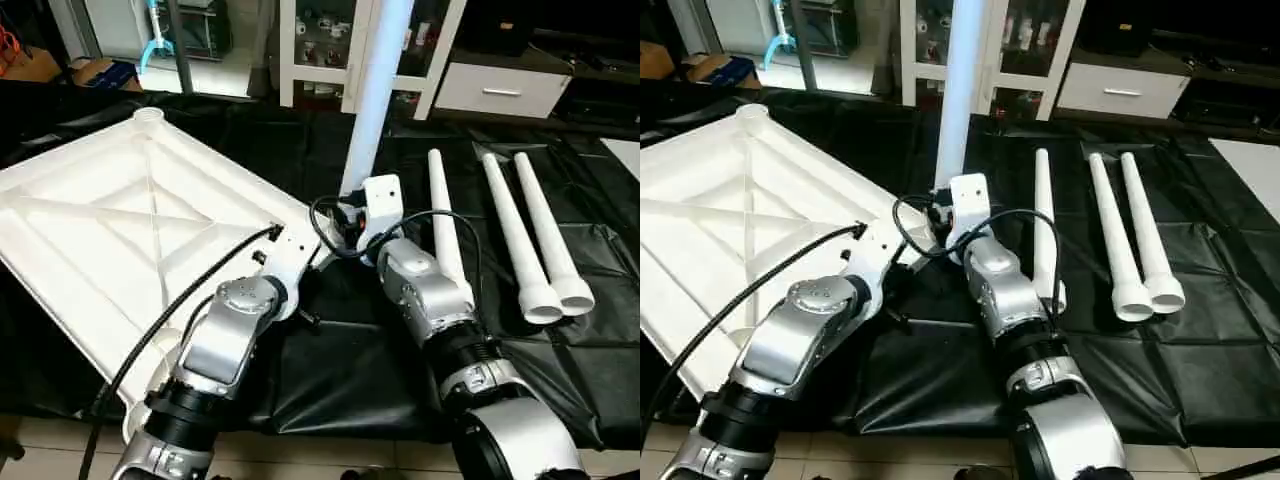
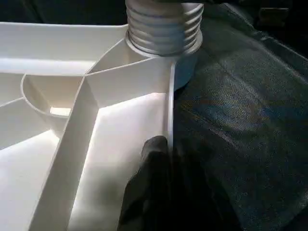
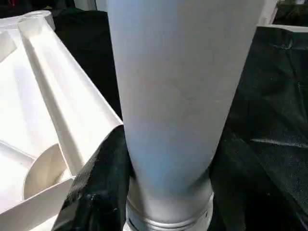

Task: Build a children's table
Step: Insert table leg to table base

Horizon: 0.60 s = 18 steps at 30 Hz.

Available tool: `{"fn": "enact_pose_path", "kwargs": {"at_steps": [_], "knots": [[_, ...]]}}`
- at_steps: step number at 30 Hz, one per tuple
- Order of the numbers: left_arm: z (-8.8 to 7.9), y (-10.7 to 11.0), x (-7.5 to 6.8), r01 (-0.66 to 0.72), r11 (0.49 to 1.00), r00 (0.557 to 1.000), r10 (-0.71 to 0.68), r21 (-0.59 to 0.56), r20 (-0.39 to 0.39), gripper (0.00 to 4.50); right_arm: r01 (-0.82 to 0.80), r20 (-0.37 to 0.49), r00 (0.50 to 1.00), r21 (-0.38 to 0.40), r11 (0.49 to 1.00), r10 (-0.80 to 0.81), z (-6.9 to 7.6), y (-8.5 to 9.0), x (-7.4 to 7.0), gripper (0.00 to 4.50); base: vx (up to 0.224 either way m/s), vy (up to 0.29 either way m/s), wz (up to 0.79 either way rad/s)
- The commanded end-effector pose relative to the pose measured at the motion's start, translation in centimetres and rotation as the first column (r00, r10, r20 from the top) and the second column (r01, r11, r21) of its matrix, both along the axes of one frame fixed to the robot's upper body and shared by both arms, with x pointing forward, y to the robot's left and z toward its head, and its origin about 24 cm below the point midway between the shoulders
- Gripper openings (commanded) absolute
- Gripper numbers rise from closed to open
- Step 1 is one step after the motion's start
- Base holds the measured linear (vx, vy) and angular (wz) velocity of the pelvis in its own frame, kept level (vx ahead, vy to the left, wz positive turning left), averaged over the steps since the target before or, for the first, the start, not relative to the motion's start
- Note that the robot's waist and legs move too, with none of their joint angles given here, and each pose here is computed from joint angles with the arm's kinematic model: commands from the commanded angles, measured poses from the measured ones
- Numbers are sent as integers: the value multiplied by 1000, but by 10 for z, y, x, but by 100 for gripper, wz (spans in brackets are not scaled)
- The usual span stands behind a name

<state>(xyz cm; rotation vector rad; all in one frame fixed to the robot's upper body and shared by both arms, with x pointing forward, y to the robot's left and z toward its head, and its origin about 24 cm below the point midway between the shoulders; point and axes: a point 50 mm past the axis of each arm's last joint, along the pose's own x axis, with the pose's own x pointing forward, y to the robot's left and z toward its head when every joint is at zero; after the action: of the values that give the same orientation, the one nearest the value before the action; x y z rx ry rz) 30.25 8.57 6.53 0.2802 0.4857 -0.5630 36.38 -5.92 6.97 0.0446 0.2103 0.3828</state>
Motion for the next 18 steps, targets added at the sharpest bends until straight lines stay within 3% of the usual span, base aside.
{"fn": "enact_pose_path", "kwargs": {"at_steps": [1, 3, 6, 13, 18], "knots": [[25, -9, 7, 46, 999, 993, -43, -28, 114, 0, -9, -62, 998, -46, 999, 6, -19, -2, -6, 195, 0, 0, 0], [25, -9, 7, 48, 998, 993, -44, -29, 112, 0, -13, -55, 998, -39, 999, 11, -19, -2, -6, 195, 0, 0, 0], [25, -9, 7, 50, 998, 993, -47, -28, 111, 0, -38, -16, 999, -16, 999, 37, -13, -3, -5, 264, 0, 0, 0], [23, -4, 9, 54, 998, 991, -51, -21, 125, 0, -168, 80, 983, -12, 986, 168, 3, -2, -13, 318, 0, 0, 0], [19, 4, 4, 131, 991, 979, -131, 10, 154, 0, -214, 124, 968, -42, 976, 218, 11, -21, -27, 357, 0, 0, 0]]}}
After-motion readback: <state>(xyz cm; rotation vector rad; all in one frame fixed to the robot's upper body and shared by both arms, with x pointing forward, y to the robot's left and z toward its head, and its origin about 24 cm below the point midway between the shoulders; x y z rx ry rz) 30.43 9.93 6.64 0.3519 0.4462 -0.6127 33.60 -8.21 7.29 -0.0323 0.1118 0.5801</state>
